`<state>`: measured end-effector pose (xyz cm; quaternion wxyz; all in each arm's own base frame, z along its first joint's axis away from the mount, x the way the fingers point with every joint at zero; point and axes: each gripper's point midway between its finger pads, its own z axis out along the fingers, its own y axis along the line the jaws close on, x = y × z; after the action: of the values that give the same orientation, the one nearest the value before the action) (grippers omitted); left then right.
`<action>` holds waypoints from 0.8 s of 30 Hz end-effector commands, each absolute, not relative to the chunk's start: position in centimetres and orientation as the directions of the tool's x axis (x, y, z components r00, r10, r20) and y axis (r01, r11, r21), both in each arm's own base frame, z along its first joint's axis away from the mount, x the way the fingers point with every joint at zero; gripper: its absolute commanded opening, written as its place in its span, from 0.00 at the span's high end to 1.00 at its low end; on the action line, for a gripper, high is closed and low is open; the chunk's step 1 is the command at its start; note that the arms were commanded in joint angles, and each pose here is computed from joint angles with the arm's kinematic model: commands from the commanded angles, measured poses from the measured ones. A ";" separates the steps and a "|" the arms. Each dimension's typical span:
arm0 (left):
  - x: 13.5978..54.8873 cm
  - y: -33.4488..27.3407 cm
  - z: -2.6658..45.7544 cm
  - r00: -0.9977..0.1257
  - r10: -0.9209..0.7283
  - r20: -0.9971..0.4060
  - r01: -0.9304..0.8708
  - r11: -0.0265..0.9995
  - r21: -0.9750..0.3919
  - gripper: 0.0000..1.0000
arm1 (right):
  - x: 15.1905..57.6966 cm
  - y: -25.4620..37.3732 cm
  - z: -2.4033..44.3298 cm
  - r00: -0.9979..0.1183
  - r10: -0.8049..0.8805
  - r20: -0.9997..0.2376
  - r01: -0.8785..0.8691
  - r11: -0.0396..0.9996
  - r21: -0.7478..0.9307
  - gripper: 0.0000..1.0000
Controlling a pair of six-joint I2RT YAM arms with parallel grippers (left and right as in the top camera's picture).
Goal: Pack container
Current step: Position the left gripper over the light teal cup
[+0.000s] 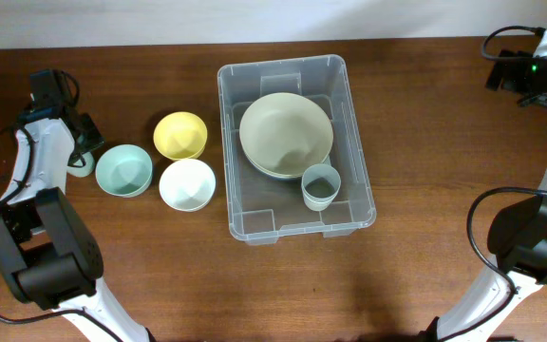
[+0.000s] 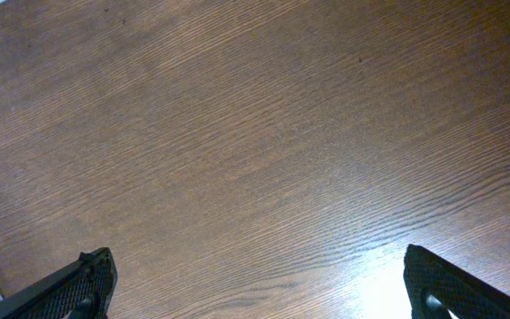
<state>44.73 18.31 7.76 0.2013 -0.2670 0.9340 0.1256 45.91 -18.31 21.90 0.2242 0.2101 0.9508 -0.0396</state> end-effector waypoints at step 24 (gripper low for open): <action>45.0 18.6 6.7 -0.792 -0.435 -0.429 -0.532 0.835 0.137 0.70 | 45.9 -18.3 23.1 -0.795 0.384 -0.469 0.422 0.906 0.026 0.01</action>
<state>44.83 18.35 7.22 0.1973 -0.2593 0.9368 0.1273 45.91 -18.31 21.90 0.2242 0.2099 0.9508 -0.0396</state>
